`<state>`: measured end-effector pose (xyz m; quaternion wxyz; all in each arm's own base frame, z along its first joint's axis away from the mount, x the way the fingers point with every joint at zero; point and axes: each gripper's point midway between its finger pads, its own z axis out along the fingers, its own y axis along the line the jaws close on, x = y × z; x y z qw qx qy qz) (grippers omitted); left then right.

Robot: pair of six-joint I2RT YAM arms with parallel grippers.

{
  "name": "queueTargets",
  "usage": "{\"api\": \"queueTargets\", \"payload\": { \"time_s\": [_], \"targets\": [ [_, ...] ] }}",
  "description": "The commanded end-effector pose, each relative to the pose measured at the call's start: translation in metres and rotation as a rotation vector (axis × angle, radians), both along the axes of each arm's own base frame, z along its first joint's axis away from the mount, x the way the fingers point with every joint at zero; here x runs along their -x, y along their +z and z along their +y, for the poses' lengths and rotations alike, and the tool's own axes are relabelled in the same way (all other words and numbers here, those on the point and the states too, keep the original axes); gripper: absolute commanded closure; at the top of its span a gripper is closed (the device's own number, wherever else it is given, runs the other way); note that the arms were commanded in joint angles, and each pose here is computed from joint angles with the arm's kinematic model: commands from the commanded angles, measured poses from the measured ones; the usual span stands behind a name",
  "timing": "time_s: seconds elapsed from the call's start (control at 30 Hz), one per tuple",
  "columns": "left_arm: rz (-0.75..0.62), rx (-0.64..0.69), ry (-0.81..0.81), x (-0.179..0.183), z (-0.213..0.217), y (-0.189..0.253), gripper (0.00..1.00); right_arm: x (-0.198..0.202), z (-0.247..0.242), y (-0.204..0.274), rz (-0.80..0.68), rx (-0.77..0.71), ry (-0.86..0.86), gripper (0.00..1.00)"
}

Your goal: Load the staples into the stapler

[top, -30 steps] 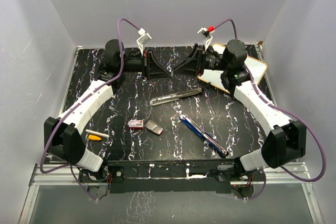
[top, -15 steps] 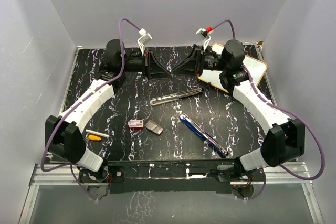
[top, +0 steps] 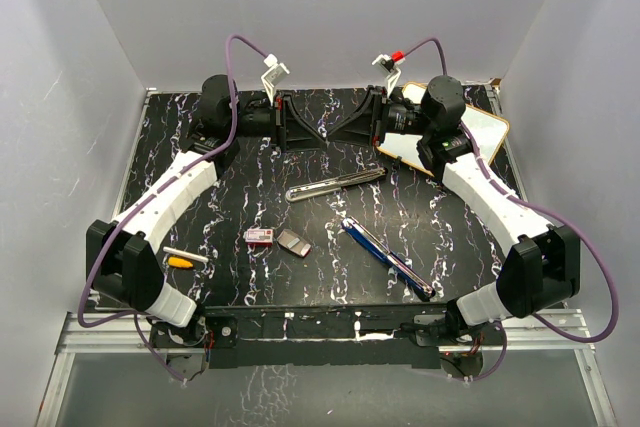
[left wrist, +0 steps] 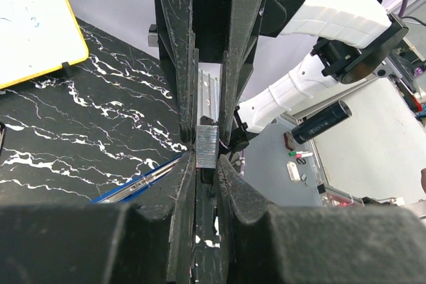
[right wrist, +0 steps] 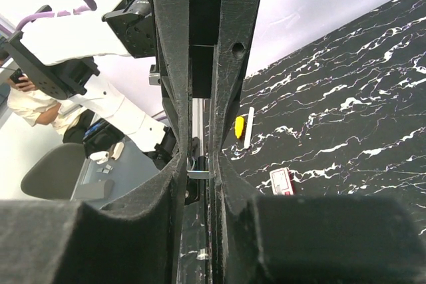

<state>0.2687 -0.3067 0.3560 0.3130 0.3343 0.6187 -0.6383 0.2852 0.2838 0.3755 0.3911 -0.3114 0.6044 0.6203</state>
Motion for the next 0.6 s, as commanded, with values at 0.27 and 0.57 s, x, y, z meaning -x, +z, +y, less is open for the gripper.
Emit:
{"api": "queueTargets", "payload": {
  "time_s": [0.27,0.57],
  "targets": [
    [-0.099,-0.071,0.061,-0.003,0.006,-0.007,0.46,-0.01,-0.013,0.005,-0.113,0.044,-0.101,0.84],
    [-0.28,-0.298,0.241,-0.022,0.039,-0.032,0.19,-0.016,-0.071,-0.069,-0.282,0.457,-0.385,0.85]
  ]
}}
